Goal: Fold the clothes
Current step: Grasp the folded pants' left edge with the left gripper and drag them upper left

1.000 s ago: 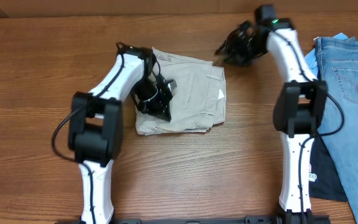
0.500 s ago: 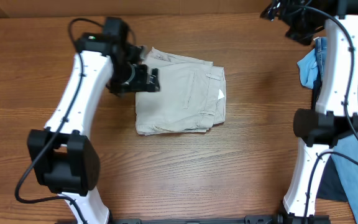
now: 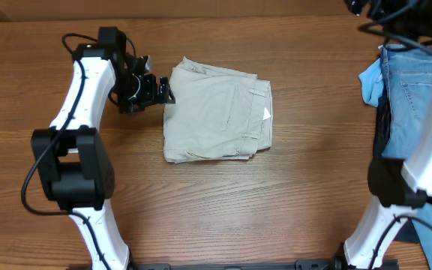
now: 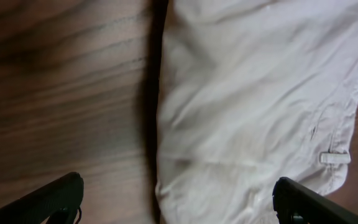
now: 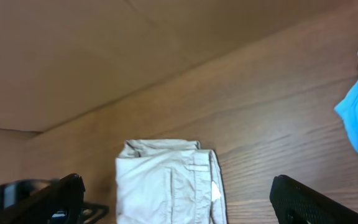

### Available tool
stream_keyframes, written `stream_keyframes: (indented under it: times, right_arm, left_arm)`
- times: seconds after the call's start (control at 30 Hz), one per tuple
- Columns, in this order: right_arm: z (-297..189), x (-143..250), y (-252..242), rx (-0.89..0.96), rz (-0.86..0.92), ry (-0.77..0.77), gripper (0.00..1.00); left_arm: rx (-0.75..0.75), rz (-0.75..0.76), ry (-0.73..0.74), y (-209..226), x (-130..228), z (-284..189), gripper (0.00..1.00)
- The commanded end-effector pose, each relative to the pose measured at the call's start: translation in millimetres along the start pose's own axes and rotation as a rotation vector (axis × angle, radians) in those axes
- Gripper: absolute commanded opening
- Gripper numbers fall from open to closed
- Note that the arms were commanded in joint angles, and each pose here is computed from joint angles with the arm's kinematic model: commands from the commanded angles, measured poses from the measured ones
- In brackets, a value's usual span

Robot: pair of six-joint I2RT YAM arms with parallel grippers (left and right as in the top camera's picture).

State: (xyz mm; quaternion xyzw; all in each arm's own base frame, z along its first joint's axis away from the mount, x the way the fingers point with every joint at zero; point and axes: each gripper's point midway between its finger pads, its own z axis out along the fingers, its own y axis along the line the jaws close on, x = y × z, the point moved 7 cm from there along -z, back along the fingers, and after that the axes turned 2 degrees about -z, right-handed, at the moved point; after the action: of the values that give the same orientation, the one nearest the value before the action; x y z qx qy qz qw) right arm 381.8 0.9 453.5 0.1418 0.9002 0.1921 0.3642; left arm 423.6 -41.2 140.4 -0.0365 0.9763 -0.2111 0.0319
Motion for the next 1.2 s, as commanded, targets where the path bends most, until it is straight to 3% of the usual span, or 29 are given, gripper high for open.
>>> stream_keyframes:
  times: [0.0,0.2,0.33,0.37,0.43,0.6,0.8,1.17]
  right_arm:
    - [-34,7,10,-0.018,-0.042,-0.047,1.00]
    - [-44,14,11,-0.013,-0.061,-0.036,1.00]
    - [-35,18,6,0.001,-0.050,0.006,1.00]
    - [-32,18,5,0.005,-0.047,0.017,1.00]
    - [-26,20,3,0.013,-0.040,0.039,1.00]
    - [-14,24,-3,0.031,-0.025,0.088,1.00]
    - [-2,29,-9,0.047,-0.031,0.137,1.00]
    - [20,41,-21,0.082,-0.003,0.237,1.00]
  left_arm:
    - [0.059,0.031,0.056,-3,-2,27,1.00]
    - [0.130,0.038,0.074,-5,-8,56,0.97]
    - [0.174,0.036,0.093,-7,-8,68,0.81]
    - [0.176,0.037,0.096,-7,-8,70,0.74]
    - [0.176,0.041,0.101,-7,-8,77,0.45]
    - [0.176,0.067,0.105,-14,-9,89,0.04]
    - [0.164,0.096,0.033,-10,-22,88,0.04]
    - [0.065,-0.030,-0.179,57,-61,60,0.04]
